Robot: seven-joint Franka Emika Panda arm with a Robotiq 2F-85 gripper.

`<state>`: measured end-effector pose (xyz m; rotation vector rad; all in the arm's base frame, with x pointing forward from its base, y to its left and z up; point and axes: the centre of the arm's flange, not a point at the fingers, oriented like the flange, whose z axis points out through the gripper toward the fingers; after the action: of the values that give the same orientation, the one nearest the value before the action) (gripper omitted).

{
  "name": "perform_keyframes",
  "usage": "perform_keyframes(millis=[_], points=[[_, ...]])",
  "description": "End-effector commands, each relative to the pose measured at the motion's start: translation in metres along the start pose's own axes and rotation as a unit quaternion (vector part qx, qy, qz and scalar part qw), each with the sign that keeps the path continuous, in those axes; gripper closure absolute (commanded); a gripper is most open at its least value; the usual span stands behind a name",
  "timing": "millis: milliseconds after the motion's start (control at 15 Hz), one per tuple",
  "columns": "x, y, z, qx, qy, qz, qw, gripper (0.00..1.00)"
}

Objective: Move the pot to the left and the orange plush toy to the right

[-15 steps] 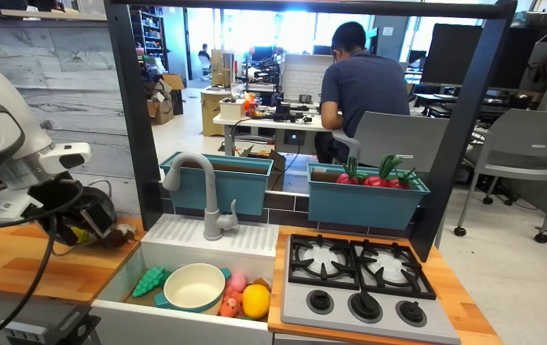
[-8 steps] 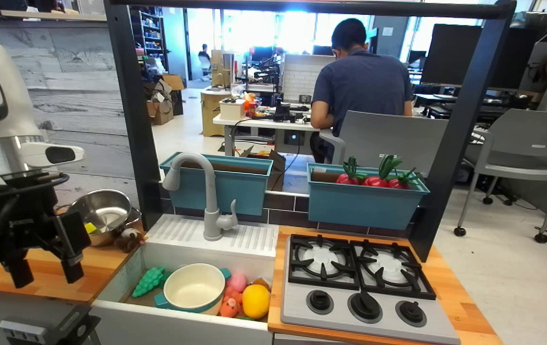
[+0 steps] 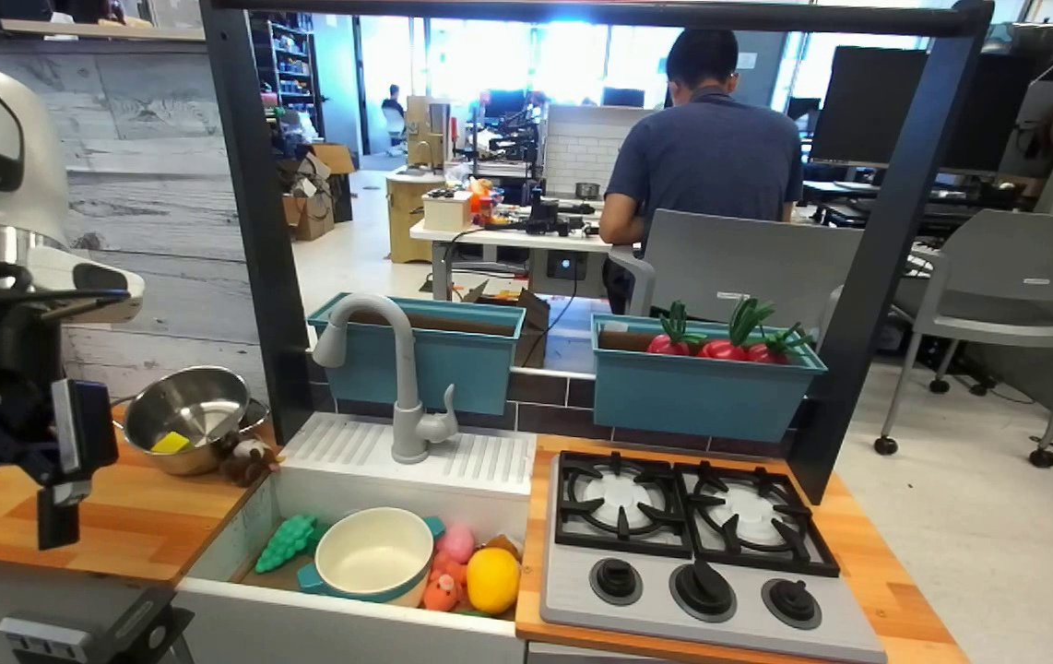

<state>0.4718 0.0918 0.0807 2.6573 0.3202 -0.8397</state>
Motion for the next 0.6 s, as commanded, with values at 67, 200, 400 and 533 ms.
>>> perform_keyframes(millis=[67, 200, 400, 533], points=[[0.023, -0.005, -0.045, -0.028, 0.046, -0.098, 0.9938, 0.0], [0.039, -0.024, -0.069, -0.028, 0.06, -0.145, 0.9872, 0.0], [0.059, -0.063, -0.098, -0.041, 0.057, -0.224, 0.9721, 0.0], [0.066, -0.086, -0.108, -0.056, 0.041, -0.269, 0.9606, 0.0]])
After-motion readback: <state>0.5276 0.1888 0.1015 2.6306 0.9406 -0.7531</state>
